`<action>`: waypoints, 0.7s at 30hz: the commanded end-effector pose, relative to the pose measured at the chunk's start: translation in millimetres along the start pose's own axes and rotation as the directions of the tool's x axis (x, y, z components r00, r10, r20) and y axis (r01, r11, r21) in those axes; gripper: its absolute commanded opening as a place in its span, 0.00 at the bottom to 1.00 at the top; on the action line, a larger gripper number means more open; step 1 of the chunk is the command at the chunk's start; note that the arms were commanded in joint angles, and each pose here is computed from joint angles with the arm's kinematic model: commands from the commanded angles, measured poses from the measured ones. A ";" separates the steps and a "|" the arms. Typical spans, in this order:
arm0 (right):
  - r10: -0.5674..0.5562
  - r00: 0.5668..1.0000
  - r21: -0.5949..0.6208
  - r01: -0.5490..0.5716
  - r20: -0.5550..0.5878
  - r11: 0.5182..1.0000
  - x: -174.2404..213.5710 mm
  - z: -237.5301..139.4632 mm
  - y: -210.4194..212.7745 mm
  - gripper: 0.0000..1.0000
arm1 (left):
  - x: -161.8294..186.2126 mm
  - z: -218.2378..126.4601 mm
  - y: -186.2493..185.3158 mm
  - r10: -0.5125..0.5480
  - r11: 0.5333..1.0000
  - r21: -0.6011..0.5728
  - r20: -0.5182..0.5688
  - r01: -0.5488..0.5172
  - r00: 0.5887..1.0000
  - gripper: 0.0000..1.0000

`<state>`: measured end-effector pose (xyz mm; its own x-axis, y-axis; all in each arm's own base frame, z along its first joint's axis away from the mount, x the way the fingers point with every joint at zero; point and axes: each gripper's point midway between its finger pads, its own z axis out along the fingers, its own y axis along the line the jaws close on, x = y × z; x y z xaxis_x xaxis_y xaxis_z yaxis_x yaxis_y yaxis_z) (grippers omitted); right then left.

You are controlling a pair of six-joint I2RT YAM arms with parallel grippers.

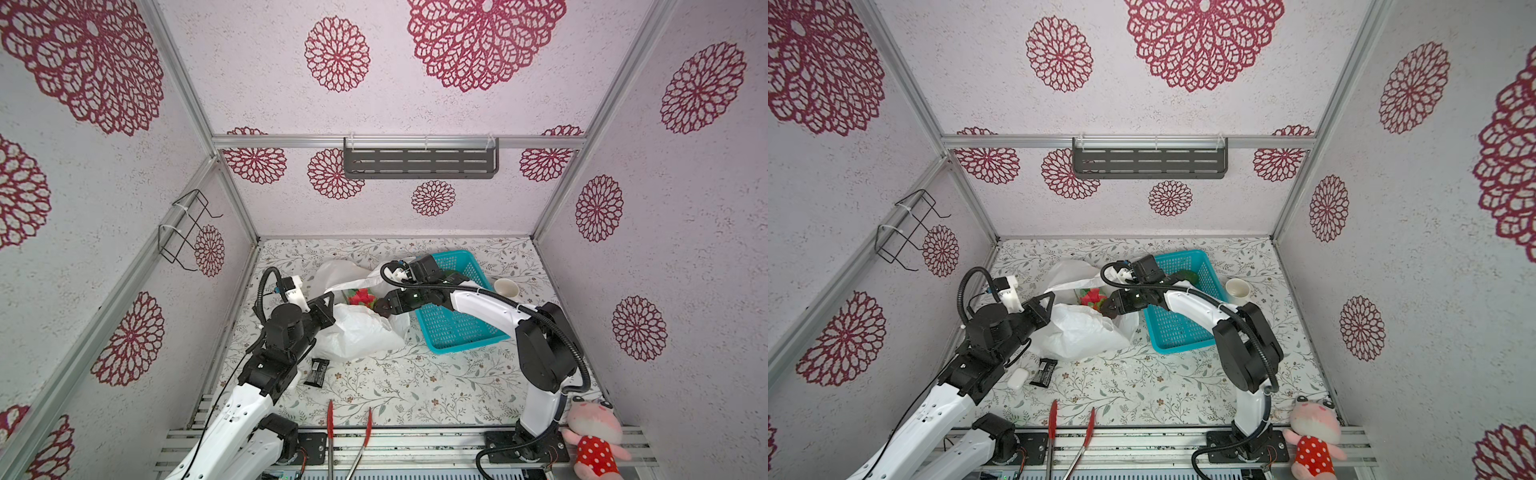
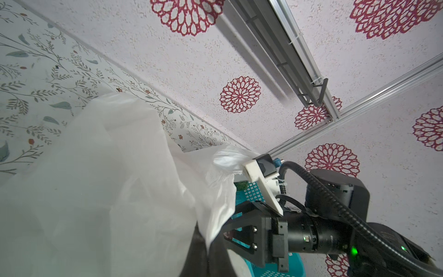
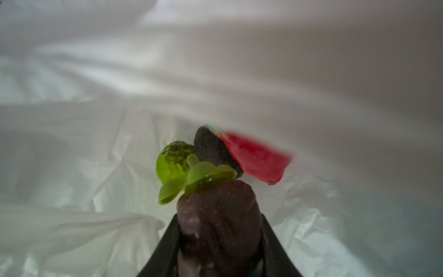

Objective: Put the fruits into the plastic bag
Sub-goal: 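Lift the mangosteen and carry it into the bag held by the left gripper, then open the right gripper in the bag and withdraw it over the basket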

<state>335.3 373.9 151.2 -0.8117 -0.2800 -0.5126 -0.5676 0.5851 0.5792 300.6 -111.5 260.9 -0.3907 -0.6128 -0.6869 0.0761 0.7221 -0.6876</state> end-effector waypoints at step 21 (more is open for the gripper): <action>-0.071 0.934 0.190 0.004 0.350 0.982 -106.1 -55.4 -7.3 0.94 | 9.2 10.9 10.6 -0.016 0.999 -0.032 -0.007 0.016 1.000 0.00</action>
<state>413.1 374.0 165.6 -0.7786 -0.1051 -0.6187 -0.4772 0.7394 0.4749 304.9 -110.6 245.1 -0.4074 -0.6102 -0.6795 0.0375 0.7322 -0.6800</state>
